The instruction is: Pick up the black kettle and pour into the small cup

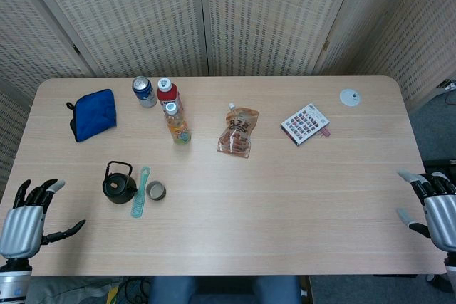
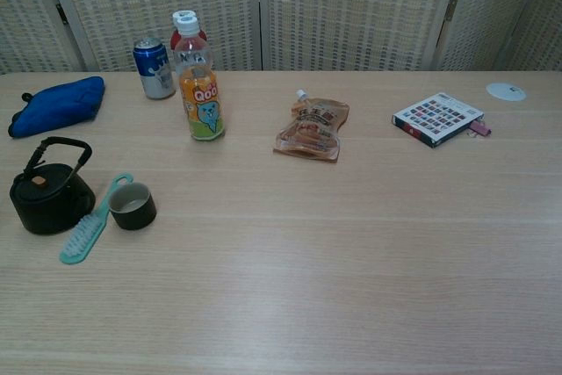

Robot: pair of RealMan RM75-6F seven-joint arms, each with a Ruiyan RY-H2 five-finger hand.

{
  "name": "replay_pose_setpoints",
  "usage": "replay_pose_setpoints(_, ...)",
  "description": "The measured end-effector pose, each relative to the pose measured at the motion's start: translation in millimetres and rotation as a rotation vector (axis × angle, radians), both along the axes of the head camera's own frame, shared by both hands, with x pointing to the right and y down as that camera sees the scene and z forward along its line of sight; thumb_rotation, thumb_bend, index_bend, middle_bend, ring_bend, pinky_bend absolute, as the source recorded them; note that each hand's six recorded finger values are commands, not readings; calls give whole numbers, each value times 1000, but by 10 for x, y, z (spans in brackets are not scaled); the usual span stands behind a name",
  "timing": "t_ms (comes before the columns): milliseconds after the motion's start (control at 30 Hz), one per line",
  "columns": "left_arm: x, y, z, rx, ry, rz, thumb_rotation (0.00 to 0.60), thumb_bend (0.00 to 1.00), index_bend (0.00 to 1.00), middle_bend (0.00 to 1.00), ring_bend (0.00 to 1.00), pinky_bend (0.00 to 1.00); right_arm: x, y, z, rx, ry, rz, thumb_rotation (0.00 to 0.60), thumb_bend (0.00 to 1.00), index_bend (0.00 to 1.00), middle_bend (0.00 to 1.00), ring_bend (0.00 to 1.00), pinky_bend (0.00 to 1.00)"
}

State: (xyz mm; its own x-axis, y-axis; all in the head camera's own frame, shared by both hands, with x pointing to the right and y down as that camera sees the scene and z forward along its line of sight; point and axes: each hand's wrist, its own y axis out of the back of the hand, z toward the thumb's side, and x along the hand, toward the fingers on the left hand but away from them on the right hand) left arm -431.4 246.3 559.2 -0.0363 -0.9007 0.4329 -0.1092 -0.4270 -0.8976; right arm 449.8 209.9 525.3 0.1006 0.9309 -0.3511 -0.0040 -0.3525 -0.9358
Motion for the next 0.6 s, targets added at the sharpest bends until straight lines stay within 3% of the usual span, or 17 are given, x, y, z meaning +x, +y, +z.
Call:
replay_pose_setpoints(333,117,-103,60,-18,39,40,239,19,197,151,199,0,-16,-7,3,11,-6,2,600,186,231,317,238,277)
replay_pose_setpoints(600,266,-429,216,-26,61,121,241,19,214,152,198,0,-47,-63,-44,34,-7,-3,600,186,231,317,238,277)
